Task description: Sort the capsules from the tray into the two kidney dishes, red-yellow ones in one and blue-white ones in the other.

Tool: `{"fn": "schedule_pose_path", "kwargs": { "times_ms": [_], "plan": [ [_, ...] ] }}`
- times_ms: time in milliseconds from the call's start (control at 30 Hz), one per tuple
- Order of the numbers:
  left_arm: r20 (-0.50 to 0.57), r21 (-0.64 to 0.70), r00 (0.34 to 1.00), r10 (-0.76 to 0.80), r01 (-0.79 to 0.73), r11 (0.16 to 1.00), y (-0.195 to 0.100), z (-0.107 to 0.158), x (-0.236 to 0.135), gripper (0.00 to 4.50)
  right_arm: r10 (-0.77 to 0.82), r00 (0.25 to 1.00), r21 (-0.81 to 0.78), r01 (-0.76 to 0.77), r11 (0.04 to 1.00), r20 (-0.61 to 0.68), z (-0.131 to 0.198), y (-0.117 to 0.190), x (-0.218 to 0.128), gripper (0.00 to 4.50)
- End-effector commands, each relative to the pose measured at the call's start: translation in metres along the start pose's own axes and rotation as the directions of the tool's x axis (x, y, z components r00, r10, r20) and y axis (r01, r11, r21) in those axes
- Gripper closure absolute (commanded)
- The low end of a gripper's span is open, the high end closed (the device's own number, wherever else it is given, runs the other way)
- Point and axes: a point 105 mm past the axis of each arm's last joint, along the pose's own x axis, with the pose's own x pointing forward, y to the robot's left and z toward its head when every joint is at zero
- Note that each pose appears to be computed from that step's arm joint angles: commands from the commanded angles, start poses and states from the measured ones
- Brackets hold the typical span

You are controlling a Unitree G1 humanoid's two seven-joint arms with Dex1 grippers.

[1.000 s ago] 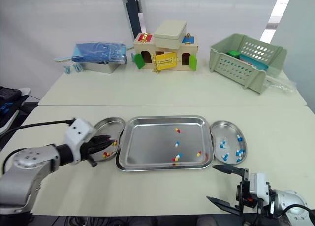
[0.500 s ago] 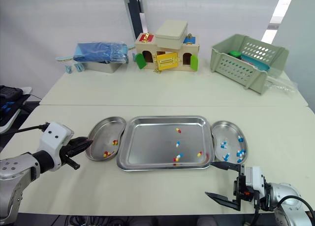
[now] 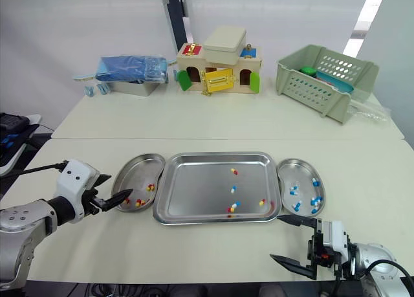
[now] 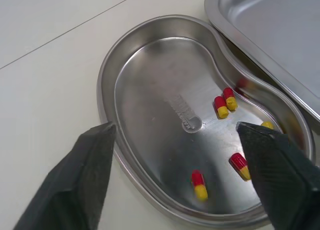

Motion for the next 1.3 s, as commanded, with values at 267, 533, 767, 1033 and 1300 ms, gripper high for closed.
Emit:
{"fn": "schedule_pose_path", "kwargs": {
  "times_ms": [267, 533, 767, 1033, 1300],
  "plan": [
    [0.064, -0.011, 0.998, 0.004, -0.003, 1.0, 0.009, 0.014, -0.006, 0.03, -0.039, 0.999, -0.05, 0.039, 0.998, 0.016, 0.018, -0.006, -0.002, 0.0],
    [0.038, -0.051, 0.993, 0.116, -0.114, 0.992, 0.05, 0.001, -0.059, 0.03, -0.161, 0.971, -0.059, 0.153, 0.987, -0.176, 0.028, -0.037, -0.043, 0.0],
    [-0.102, -0.04, 0.95, 0.295, -0.3, 0.953, 0.084, -0.056, -0.13, 0.03, -0.346, 0.84, -0.079, 0.346, 0.935, -0.418, 0.032, -0.093, -0.111, 0.0],
    [-0.181, -0.025, 0.908, 0.377, -0.388, 0.922, 0.096, -0.092, -0.158, 0.03, -0.411, 0.747, -0.143, 0.398, 0.906, -0.523, 0.028, -0.127, -0.143, 0.0],
    [-0.175, -0.035, 0.907, 0.384, -0.395, 0.918, 0.091, -0.097, -0.159, 0.03, -0.418, 0.754, -0.151, 0.4, 0.904, -0.506, 0.029, -0.139, -0.142, 0.0]
  ]
}}
